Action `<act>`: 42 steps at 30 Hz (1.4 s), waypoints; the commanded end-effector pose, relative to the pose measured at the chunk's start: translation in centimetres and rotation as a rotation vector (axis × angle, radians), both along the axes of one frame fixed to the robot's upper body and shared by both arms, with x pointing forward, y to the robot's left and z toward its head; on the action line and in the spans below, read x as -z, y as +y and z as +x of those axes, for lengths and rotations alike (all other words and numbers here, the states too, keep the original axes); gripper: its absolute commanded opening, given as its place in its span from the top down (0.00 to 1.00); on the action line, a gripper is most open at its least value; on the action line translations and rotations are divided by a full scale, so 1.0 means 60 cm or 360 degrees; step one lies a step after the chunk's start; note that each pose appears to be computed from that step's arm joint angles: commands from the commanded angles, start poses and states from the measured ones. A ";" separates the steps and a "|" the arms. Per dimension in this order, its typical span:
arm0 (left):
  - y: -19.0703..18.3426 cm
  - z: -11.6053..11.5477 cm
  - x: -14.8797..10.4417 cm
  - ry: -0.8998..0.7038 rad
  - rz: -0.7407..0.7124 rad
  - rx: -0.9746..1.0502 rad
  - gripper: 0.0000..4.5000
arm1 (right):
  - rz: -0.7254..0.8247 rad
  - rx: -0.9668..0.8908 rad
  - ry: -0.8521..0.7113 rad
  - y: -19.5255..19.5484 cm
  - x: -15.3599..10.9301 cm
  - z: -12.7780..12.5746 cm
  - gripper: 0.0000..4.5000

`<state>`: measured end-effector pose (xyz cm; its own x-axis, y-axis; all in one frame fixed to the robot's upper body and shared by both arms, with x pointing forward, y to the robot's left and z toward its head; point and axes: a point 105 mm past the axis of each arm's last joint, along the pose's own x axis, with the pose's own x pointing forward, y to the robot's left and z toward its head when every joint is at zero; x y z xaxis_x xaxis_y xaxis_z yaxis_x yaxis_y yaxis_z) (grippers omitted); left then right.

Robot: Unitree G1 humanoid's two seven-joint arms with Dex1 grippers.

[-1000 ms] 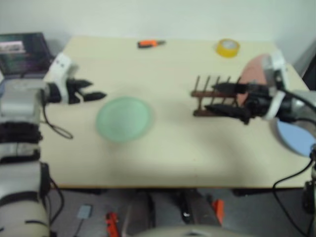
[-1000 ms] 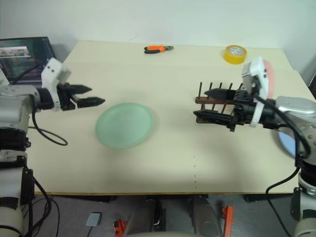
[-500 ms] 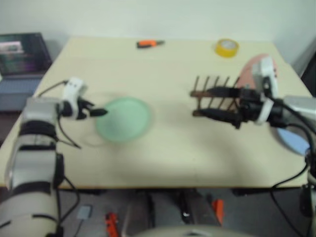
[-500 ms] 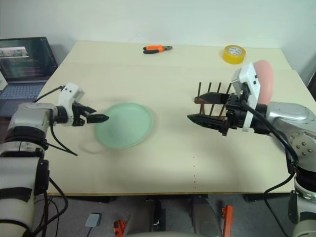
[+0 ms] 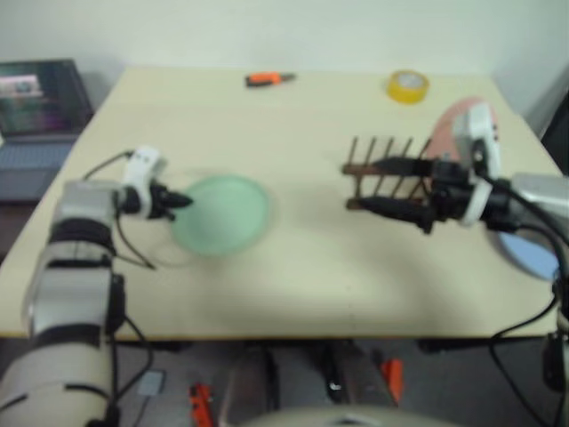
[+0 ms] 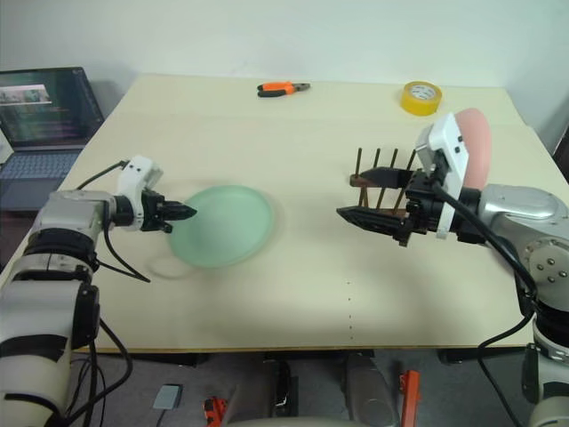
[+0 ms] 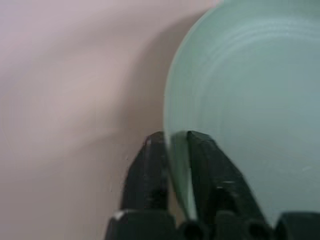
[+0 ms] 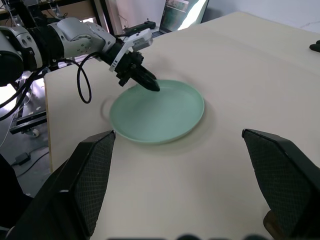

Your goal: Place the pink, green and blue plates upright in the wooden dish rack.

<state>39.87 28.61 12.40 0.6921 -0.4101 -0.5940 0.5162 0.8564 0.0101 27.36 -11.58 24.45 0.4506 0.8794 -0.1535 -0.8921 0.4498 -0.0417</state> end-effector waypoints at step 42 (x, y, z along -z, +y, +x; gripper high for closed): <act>-0.163 0.027 -0.317 -0.0881 -0.0095 0.0114 0.99 | -0.0766 -0.0151 -0.1324 0.270 0.059 0.139 0.01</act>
<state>42.25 19.28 29.74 0.8709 -0.4629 -0.1652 0.4898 0.8449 0.2150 35.90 4.01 19.30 0.5140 0.8284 -0.2227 -0.5845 0.1482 -0.7978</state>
